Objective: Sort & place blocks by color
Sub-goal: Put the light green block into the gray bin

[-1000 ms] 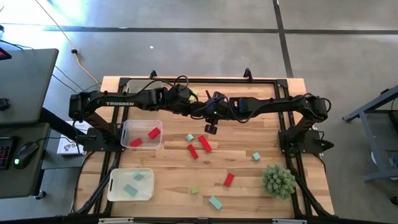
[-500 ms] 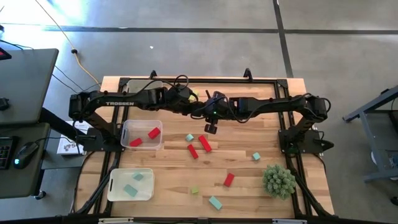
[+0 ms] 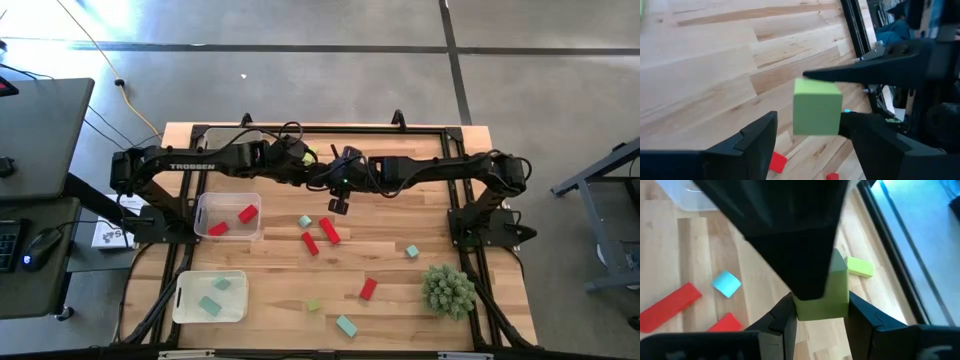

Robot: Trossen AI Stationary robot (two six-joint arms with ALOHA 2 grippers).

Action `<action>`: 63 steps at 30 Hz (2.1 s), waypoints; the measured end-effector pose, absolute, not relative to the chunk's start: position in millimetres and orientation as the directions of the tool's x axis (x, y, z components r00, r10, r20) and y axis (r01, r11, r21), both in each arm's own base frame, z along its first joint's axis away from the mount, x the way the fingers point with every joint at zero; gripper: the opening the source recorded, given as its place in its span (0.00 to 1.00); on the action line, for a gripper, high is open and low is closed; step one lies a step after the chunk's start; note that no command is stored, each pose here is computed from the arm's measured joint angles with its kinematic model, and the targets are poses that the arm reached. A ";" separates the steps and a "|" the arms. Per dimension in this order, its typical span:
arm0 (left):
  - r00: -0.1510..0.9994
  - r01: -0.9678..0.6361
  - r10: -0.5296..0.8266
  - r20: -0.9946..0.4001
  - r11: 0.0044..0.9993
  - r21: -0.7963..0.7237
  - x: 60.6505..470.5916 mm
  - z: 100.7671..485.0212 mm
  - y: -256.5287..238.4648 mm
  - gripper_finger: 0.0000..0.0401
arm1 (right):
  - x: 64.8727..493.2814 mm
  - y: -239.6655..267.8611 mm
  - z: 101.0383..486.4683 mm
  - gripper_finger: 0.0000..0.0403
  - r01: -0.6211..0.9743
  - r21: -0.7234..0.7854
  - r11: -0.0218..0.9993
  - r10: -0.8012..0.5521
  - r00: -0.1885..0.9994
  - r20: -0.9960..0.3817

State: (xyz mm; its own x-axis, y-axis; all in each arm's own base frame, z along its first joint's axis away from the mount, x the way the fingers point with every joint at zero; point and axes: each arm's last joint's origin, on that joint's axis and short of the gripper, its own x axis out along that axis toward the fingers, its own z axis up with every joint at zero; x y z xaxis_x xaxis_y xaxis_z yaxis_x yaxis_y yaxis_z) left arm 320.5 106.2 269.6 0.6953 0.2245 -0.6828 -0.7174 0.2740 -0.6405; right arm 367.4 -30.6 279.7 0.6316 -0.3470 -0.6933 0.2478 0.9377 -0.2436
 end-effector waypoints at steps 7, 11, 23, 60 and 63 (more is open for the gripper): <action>0.703 -0.710 0.231 -0.673 0.293 -0.641 320.9 270.4 107.4 0.58 | 367.8 -30.5 280.0 0.26 0.249 -0.242 0.938 -0.347 0.636 -0.689; 0.705 -0.708 0.222 -0.674 0.289 -0.645 319.8 270.5 109.9 0.57 | 368.9 -30.1 280.9 0.26 0.240 -0.243 0.940 -0.341 0.648 -0.681; 0.705 -0.707 0.213 -0.677 0.289 -0.645 318.5 271.1 109.7 0.57 | 371.2 -27.7 283.1 0.26 0.221 -0.215 0.951 -0.309 0.679 -0.666; 0.718 -0.687 0.203 -0.666 0.356 -0.633 319.7 271.1 109.1 0.31 | 367.7 -6.2 288.8 0.26 0.125 -0.262 0.957 -0.275 0.685 -0.675; 0.723 -0.678 0.193 -0.663 0.378 -0.630 320.1 271.0 109.0 0.31 | 367.6 -6.5 288.8 0.26 0.127 -0.275 0.953 -0.285 0.682 -0.674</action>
State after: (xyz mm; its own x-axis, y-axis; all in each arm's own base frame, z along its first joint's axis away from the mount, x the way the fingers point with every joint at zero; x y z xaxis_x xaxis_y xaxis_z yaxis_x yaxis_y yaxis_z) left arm 320.1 109.0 271.0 0.7232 0.1931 -0.6631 -0.6785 0.3778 -0.6300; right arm 367.6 -6.5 288.8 0.6820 -0.2851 -0.6735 0.1270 0.9531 -0.2748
